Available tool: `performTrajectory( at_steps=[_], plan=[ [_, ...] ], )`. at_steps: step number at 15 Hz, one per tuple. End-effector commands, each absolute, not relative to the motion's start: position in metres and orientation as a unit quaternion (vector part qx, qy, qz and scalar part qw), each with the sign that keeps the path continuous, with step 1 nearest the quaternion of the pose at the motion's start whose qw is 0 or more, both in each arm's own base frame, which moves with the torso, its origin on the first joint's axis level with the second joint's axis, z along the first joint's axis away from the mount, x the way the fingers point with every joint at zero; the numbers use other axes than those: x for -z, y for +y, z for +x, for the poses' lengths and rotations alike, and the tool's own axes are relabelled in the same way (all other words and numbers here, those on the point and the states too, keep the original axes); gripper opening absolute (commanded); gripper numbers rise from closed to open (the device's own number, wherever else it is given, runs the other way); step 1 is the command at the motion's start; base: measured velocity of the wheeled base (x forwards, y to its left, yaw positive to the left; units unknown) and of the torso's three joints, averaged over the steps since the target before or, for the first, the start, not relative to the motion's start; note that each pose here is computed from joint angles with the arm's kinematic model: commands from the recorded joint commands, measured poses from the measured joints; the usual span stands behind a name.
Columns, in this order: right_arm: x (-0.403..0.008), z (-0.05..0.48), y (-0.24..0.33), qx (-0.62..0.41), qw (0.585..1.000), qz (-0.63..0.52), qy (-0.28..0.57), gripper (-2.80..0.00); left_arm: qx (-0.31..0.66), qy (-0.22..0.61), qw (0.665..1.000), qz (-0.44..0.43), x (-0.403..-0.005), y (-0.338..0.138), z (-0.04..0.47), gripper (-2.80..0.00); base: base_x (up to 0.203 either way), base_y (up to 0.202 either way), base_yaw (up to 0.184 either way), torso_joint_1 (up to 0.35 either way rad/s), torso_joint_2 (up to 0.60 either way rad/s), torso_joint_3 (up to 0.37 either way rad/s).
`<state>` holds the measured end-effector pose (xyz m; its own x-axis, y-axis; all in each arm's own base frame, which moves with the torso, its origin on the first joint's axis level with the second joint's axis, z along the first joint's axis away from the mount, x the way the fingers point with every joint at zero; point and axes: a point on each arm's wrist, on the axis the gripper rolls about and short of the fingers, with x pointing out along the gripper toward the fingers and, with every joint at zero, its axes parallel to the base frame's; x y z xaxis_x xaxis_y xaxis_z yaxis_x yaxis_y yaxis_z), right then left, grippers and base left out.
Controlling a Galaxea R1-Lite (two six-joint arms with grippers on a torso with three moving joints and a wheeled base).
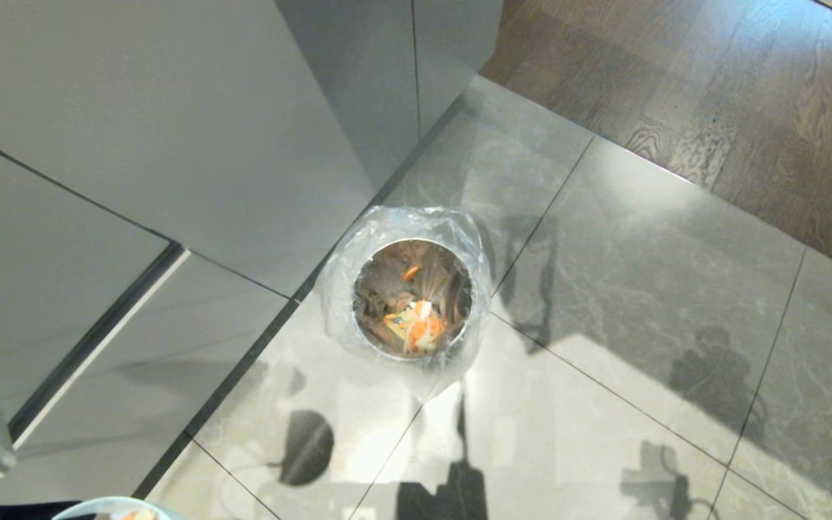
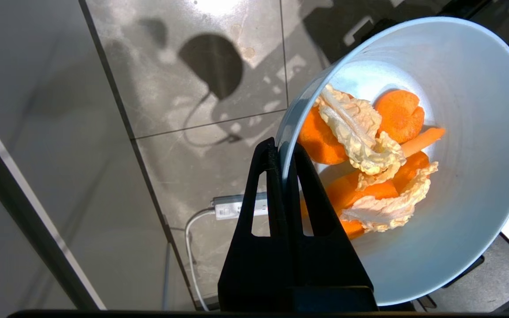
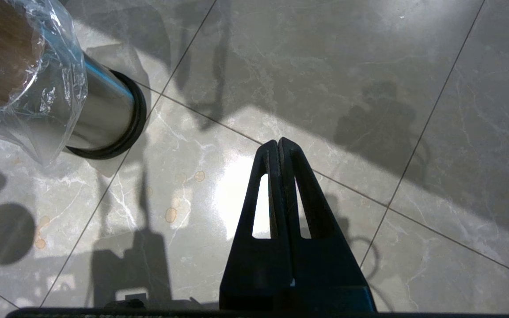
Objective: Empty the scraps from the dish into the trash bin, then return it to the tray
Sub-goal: Move the bowl over the trash can
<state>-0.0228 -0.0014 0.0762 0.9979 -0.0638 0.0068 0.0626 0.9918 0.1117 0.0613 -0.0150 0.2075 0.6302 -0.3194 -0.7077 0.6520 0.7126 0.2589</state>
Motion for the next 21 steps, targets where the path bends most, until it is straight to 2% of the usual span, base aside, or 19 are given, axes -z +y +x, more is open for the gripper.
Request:
performTrajectory(
  at_steps=[1, 5, 11, 21],
  plan=[
    [-0.076, -0.023, -0.001, 0.032, 0.998, 0.056, -0.005, -2.80, 0.285, 0.333, 0.860, 0.263, -0.208, -0.017, 0.065, -2.80, 0.000, 0.000, 0.000, 0.000, 0.00, 0.000],
    [-0.076, -0.023, -0.001, 0.032, 0.998, 0.056, -0.005, -2.80, 0.274, 0.346, 0.859, 0.259, -0.203, -0.016, 0.064, -2.80, 0.000, 0.000, 0.000, 0.000, 0.00, 0.000],
    [-0.076, -0.023, -0.001, 0.032, 0.998, 0.056, -0.006, -2.80, 0.216, 0.346, 0.887, 0.216, -0.196, -0.010, 0.043, -2.80, 0.000, 0.000, 0.000, 0.000, 0.00, 0.000],
    [-0.076, -0.023, -0.001, 0.032, 0.998, 0.056, -0.005, -2.80, 0.181, 0.355, 0.900, 0.175, -0.189, -0.008, 0.033, -2.80, 0.000, 0.000, 0.000, 0.000, 0.00, 0.000]
  ],
)
